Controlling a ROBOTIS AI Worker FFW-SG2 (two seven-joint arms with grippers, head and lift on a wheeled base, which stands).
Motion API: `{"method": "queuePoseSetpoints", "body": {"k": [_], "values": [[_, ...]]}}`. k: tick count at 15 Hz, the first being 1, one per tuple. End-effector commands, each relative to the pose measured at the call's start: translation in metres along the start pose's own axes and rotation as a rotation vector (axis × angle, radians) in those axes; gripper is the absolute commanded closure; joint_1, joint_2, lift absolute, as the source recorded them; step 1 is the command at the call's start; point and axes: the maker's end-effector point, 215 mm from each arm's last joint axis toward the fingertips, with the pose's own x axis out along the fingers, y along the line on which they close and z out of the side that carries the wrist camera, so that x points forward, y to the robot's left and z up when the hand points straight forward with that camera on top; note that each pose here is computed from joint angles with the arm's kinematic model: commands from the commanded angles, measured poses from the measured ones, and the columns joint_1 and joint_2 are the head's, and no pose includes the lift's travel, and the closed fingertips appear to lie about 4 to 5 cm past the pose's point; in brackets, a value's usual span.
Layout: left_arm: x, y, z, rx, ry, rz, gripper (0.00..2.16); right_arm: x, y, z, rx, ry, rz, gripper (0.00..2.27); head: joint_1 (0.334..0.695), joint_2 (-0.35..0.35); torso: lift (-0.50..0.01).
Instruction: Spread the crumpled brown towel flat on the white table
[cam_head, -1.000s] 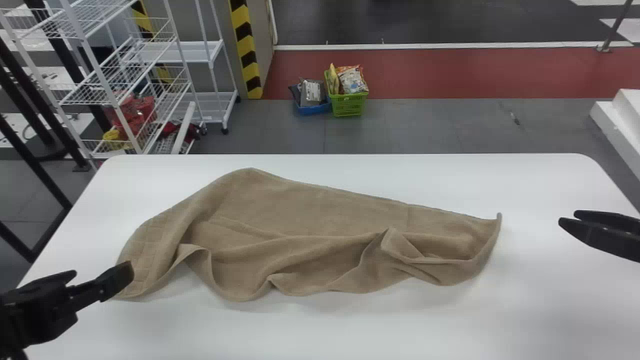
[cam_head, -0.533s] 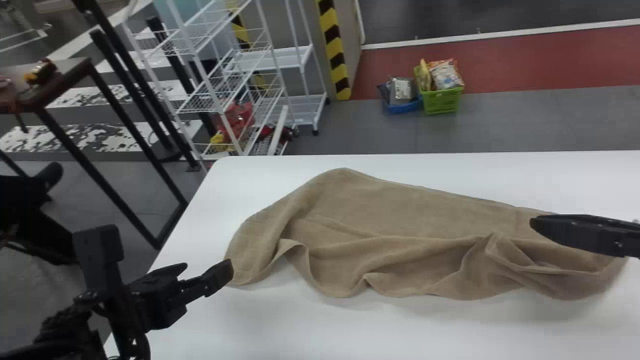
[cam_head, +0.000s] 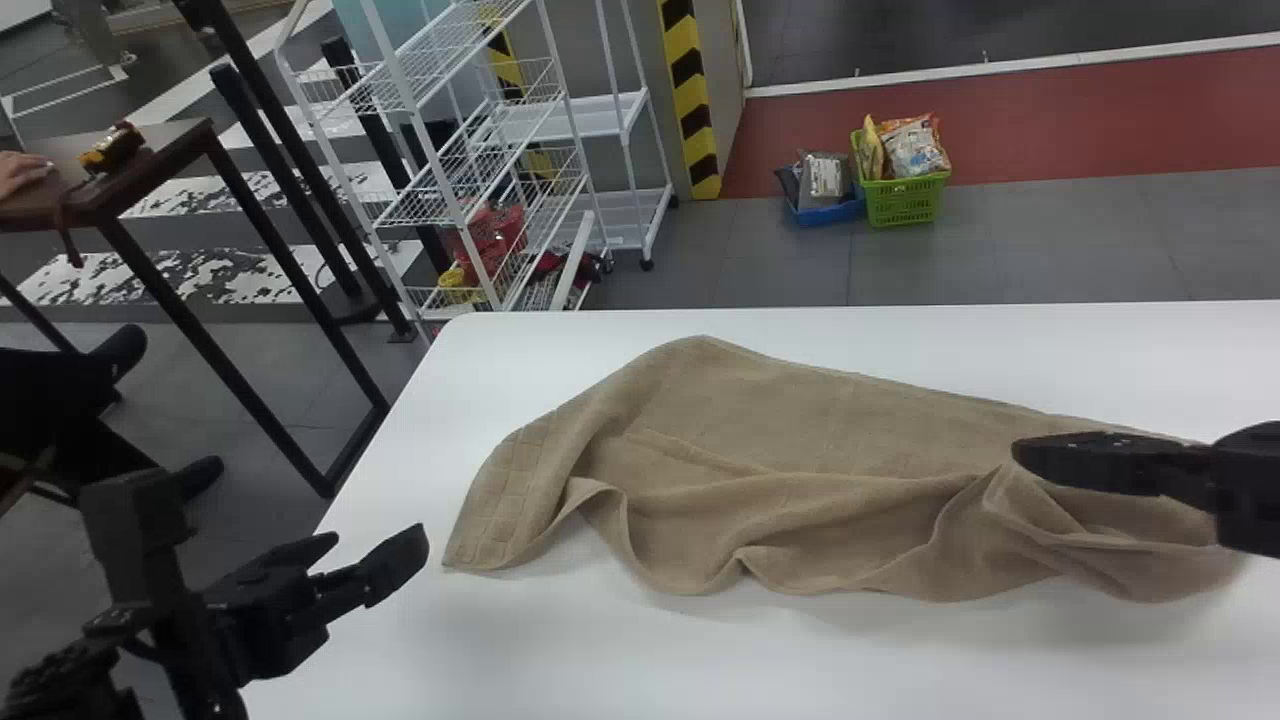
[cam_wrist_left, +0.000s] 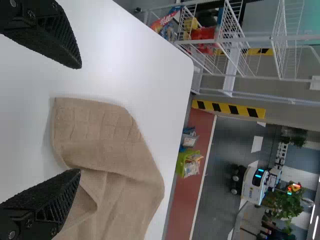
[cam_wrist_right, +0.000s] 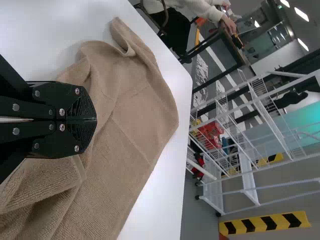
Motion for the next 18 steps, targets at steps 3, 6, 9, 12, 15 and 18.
{"method": "queuePoseSetpoints", "body": {"k": [3, 6, 9, 12, 15, 18], "values": [[-0.003, 0.000, 0.000, -0.010, -0.005, -0.011, 0.08, -0.016, 0.010, 0.030, -0.100, 0.043, -0.007, 0.34, 0.695, 0.350, -0.123], [-0.008, 0.006, 0.002, -0.020, -0.014, -0.005, 0.08, -0.023, -0.012, 0.057, -0.317, 0.060, -0.134, 0.27, 0.695, 0.350, -0.123], [-0.009, 0.008, 0.000, -0.023, -0.012, -0.002, 0.08, -0.032, -0.041, 0.053, -0.430, 0.149, -0.221, 0.23, 0.695, 0.350, -0.123], [-0.010, 0.008, 0.001, -0.024, -0.014, -0.002, 0.08, -0.018, -0.046, 0.035, -0.562, 0.254, -0.238, 0.23, 0.695, 0.350, -0.123], [-0.010, 0.008, 0.001, -0.024, -0.014, -0.002, 0.08, 0.005, -0.033, 0.019, -0.600, 0.308, -0.192, 0.24, 0.695, 0.350, -0.123], [-0.012, 0.014, 0.000, -0.029, -0.014, 0.011, 0.08, 0.022, -0.021, 0.002, -0.631, 0.359, -0.165, 0.24, 0.695, 0.350, -0.123]]}}
